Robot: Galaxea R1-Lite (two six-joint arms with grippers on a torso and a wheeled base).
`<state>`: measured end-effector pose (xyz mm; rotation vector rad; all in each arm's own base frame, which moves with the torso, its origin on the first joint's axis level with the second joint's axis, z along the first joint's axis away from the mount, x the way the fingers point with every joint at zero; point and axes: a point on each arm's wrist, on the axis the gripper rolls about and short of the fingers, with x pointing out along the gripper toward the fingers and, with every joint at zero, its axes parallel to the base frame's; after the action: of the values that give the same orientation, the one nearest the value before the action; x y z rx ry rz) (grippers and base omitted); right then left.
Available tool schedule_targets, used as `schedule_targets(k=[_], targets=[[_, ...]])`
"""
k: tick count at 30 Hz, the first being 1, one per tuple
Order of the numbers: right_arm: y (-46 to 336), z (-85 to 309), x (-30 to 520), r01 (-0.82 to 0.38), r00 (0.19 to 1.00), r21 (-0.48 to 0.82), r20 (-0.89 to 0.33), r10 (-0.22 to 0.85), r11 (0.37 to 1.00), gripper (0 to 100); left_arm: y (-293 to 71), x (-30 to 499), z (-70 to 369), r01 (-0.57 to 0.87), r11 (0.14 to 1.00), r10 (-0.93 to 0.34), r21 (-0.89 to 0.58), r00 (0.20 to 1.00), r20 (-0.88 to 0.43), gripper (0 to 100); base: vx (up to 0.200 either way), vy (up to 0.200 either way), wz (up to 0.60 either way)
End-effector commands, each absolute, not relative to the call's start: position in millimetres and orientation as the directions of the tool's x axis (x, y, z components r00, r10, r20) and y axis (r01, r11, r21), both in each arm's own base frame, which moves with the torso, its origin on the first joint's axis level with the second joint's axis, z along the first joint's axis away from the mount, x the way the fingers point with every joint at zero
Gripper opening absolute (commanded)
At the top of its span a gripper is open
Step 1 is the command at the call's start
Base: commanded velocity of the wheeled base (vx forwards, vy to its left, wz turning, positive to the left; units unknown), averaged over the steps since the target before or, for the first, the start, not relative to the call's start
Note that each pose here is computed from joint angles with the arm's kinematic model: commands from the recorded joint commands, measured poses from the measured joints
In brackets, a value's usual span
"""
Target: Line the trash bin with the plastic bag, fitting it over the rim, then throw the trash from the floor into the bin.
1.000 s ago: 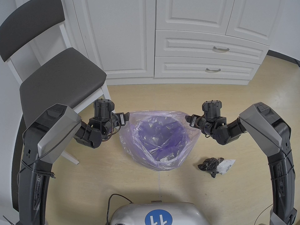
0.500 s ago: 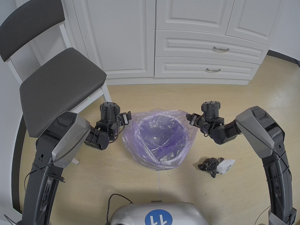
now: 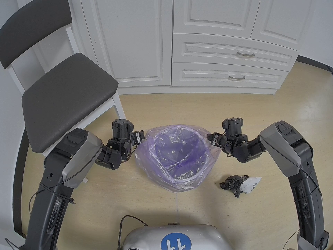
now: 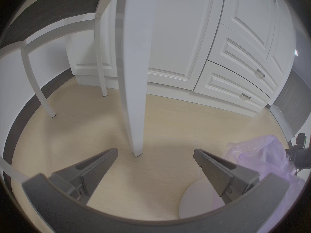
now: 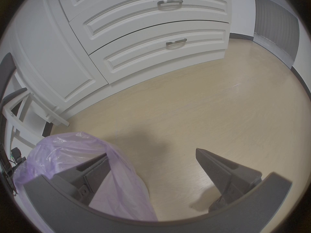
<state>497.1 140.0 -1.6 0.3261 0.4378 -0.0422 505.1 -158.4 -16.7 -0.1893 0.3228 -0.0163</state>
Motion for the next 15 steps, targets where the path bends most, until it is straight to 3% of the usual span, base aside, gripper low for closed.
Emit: schedule_targets(k=[1, 15], targets=[[141.0, 5.0, 495.8, 0.105, 0.91, 0.309, -0.414, 0.034, 0.945, 100, -156.6, 504.8, -10.0, -0.017, 0.981, -0.043, -0.192, 0.952, -0.304, 100, 0.0, 0.0, 0.0], [135.3, 38.5, 476.6, 0.08, 0.915, 0.262, -0.403, 0.034, 0.962, 100, -157.4, 471.6, 51.0, 0.026, 0.978, -0.08, -0.207, 0.963, -0.259, 100, 0.0, 0.0, 0.0]])
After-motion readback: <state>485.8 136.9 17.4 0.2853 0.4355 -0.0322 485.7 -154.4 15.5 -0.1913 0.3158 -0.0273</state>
